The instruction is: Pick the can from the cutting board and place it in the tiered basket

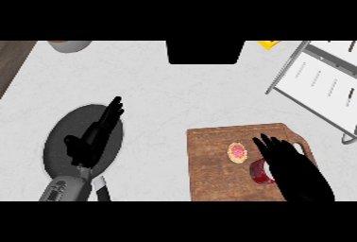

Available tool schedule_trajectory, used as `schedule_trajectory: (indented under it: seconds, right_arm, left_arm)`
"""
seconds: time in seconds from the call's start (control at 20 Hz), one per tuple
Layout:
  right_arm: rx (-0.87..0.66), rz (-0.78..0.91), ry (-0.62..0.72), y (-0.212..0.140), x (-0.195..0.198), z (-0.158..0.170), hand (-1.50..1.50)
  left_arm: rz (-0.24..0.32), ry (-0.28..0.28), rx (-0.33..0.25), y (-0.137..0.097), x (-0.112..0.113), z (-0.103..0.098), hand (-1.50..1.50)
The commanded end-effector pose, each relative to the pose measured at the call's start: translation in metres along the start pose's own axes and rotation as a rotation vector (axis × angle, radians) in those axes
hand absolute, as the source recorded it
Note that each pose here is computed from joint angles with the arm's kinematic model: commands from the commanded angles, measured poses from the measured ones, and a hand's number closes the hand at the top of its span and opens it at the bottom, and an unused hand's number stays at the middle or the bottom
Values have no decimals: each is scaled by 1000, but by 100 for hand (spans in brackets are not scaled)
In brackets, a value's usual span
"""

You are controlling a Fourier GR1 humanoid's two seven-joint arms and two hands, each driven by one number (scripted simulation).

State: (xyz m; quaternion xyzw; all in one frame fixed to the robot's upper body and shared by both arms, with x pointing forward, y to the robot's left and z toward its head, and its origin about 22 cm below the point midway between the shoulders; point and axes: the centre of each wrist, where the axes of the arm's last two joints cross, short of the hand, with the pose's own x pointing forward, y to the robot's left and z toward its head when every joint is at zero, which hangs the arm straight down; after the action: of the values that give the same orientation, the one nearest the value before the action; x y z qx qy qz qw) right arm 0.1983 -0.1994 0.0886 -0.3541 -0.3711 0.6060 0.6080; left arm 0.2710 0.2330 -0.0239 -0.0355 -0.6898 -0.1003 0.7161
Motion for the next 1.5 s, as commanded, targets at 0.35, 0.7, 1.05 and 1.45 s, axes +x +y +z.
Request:
schedule_trajectory:
  seconds: [0.35,0.7,1.05,1.45]
  right_arm:
    - [36,-9,4,20,-7,-21,-150]
    - [45,-26,-21,43,-13,-37,-150]
    - [-76,-98,-170,44,-5,-42,150]
    - [-150,-137,-38,33,-71,-44,150]
  left_arm:
    - [8,-7,-1,4,11,10,0]
    - [-5,5,-10,2,4,17,0]
    - [1,-7,0,-3,14,7,0]
    - [-11,-22,22,-2,10,1,0]
